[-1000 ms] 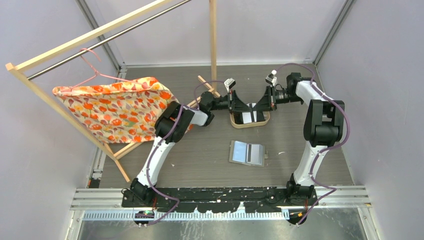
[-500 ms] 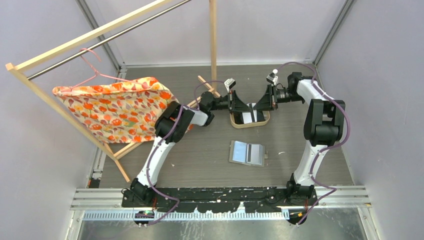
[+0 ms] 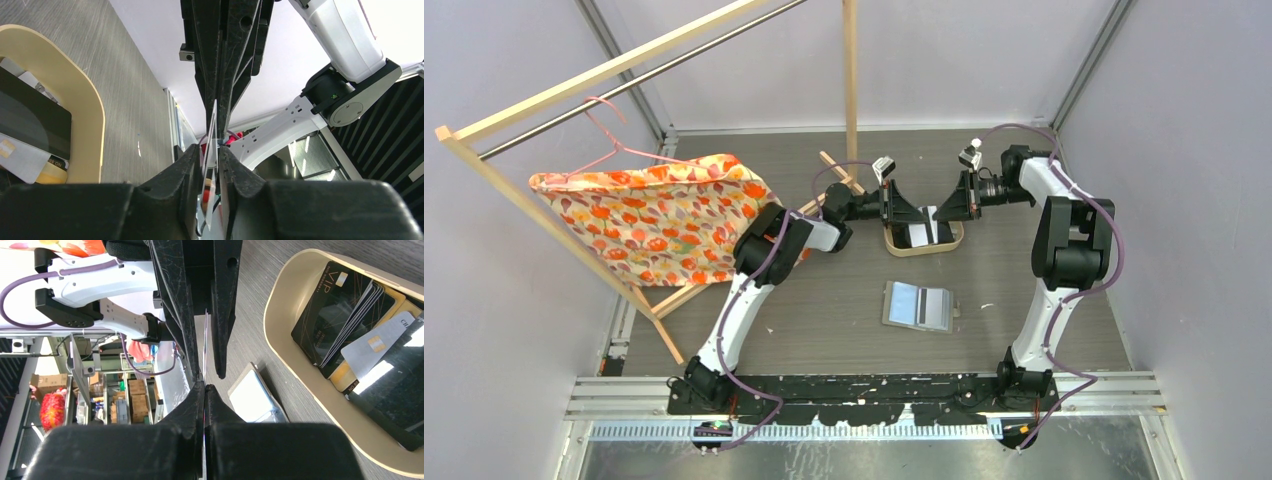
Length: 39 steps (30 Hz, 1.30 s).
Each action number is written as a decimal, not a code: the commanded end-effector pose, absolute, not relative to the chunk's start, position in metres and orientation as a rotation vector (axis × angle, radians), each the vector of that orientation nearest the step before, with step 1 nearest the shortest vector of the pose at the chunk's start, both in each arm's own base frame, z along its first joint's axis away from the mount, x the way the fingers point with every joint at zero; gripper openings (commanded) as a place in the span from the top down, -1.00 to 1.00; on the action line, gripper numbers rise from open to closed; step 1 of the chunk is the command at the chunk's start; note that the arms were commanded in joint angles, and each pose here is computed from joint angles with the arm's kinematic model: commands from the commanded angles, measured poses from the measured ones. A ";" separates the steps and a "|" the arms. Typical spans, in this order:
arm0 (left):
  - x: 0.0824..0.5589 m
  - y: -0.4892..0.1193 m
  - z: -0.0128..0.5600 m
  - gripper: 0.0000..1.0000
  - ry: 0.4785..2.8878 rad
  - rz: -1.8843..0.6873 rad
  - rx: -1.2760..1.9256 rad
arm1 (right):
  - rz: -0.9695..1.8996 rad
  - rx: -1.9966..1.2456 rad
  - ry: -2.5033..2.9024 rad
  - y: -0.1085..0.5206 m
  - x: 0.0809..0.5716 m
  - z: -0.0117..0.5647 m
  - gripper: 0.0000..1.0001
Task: Put the credit cards into the card holder
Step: Place the credit card in the storage box.
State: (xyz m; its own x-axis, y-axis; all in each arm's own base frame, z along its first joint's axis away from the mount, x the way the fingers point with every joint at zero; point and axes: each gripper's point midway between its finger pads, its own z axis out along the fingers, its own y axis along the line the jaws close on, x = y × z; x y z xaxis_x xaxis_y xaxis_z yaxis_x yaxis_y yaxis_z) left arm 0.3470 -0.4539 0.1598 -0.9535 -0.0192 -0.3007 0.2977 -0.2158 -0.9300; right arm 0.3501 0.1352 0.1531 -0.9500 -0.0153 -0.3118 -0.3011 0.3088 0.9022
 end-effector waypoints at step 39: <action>0.361 -0.440 0.180 0.88 1.742 -2.261 0.296 | 1.695 -0.313 2.258 0.108 0.353 0.171 0.97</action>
